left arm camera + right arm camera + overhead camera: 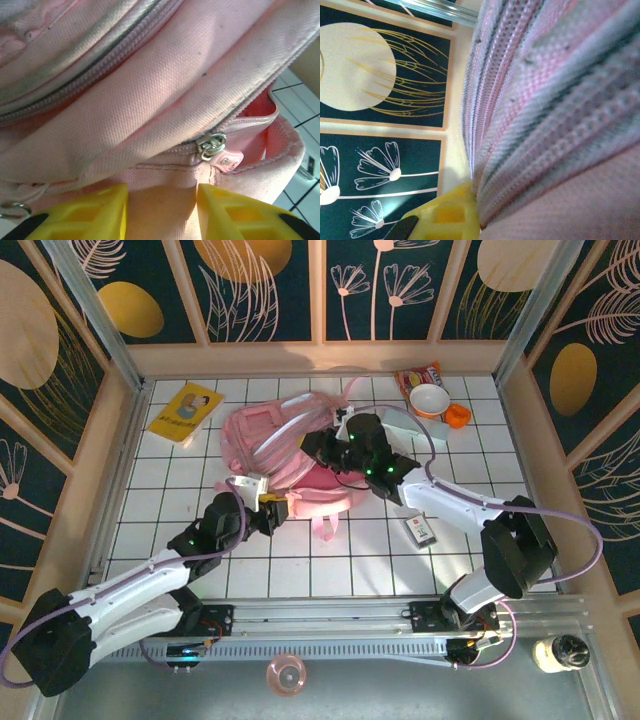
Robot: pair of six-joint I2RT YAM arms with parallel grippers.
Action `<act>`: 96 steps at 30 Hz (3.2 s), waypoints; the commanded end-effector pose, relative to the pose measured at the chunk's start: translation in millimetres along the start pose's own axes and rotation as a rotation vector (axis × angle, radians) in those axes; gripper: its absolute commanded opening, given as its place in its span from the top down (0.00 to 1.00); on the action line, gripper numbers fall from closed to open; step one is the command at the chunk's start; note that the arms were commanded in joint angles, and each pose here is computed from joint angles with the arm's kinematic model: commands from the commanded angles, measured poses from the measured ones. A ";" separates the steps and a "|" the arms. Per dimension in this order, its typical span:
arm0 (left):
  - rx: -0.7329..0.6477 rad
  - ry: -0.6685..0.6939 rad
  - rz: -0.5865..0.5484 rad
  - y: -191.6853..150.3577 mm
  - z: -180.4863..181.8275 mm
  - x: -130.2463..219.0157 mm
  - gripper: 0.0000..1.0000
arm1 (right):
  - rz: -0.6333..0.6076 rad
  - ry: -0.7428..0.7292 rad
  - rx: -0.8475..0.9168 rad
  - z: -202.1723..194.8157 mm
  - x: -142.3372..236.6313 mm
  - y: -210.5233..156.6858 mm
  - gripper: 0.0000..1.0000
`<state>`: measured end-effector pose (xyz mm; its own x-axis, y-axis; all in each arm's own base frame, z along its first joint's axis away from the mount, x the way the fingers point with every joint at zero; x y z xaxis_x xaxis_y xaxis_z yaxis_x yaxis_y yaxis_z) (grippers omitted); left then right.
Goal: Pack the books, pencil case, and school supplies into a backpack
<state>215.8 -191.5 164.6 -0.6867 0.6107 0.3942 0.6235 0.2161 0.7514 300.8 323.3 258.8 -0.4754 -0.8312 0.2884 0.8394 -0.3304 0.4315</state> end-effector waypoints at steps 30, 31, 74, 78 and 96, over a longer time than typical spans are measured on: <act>0.606 0.159 0.193 1.5 -11.7 -19.2 0.57 | -0.153 0.111 0.079 55.2 14.1 31.7 1.00; 0.597 0.182 0.192 -0.8 -7.5 -18.3 0.60 | -0.155 0.105 0.086 55.5 16.0 32.2 1.00; 0.345 0.448 0.146 -40.8 60.1 2.7 0.67 | -0.206 0.262 0.212 108.1 76.5 94.7 1.00; 0.341 0.238 0.061 -12.6 27.5 1.3 0.58 | -0.186 0.253 0.193 101.3 67.6 90.7 1.00; -0.310 -0.214 -0.078 20.5 -40.1 30.1 0.33 | 0.065 0.424 0.450 107.3 66.7 64.2 1.00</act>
<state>198.1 -186.2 211.4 -0.6814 0.6754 0.2820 0.4915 0.1367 0.8601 317.9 287.3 332.2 -0.3437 -0.9201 0.1880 0.7904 -0.1753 0.5870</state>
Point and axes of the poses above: each hand's point on the last joint's axis, 136 mm out from that joint toward the fingers, its own x axis back along the fingers, its own z axis along the line the jaws close on, y = z × x, the point moved 4 cm from there along x, back along the fingers, and after that the axes turned 8 degrees about x, right-handed, at the moved point
